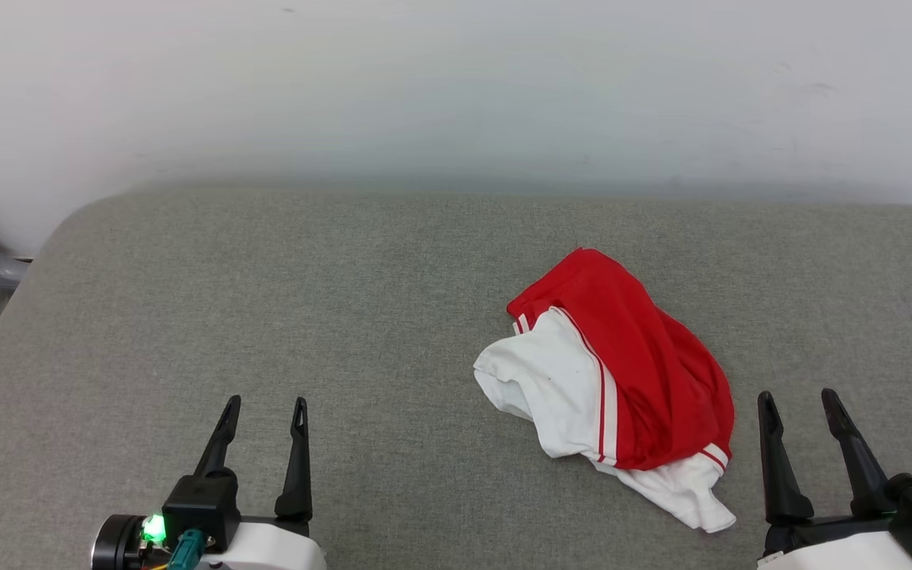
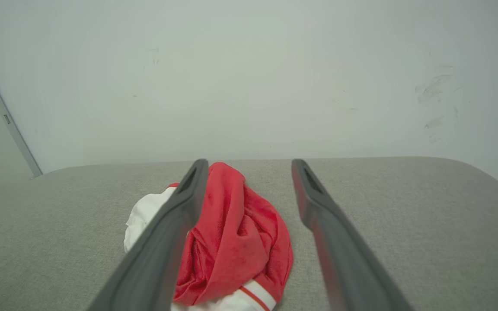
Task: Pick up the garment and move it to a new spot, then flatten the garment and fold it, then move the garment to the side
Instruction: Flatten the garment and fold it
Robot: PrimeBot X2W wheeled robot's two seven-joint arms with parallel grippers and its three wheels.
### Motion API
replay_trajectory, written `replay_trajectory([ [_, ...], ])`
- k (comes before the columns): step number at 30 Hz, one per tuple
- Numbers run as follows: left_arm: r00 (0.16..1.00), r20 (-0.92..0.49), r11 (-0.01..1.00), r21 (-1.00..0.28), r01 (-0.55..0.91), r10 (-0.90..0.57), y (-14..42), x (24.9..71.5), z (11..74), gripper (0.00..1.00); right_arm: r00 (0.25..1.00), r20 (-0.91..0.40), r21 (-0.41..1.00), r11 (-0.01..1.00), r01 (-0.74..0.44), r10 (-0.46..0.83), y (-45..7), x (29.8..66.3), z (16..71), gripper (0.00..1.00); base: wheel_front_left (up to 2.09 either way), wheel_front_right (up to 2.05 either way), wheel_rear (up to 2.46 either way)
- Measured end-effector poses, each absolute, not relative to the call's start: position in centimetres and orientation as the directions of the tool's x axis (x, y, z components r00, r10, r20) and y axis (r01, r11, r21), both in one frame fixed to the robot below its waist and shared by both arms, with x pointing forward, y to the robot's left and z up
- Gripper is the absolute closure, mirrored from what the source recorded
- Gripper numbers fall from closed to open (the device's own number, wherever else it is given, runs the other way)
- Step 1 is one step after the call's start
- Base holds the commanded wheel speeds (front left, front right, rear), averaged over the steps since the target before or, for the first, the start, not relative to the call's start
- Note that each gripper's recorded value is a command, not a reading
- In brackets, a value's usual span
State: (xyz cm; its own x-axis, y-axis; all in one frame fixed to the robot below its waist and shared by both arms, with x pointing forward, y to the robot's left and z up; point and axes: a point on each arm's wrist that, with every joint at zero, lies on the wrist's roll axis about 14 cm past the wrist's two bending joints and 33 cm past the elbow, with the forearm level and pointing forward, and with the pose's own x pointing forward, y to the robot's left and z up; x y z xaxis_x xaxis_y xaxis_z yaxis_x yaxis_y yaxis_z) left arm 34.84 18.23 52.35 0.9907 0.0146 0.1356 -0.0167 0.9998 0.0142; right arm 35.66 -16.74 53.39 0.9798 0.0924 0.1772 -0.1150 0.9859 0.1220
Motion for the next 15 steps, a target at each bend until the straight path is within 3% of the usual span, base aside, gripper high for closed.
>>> replay_trajectory([
  [9,0.991,0.136,1.0,0.027,0.001,-0.005,18.1,35.1,52.4,0.0,0.981,0.172,0.123,0.986,-0.116,0.094,-16.7,35.6,53.2,0.0,0.0,0.0,0.0],
  [15,0.968,0.232,0.994,0.064,0.086,-0.099,16.6,37.3,55.8,0.0,0.98,0.168,0.113,0.986,-0.124,0.104,-16.4,35.9,53.1,0.0,0.0,0.0,0.0],
])
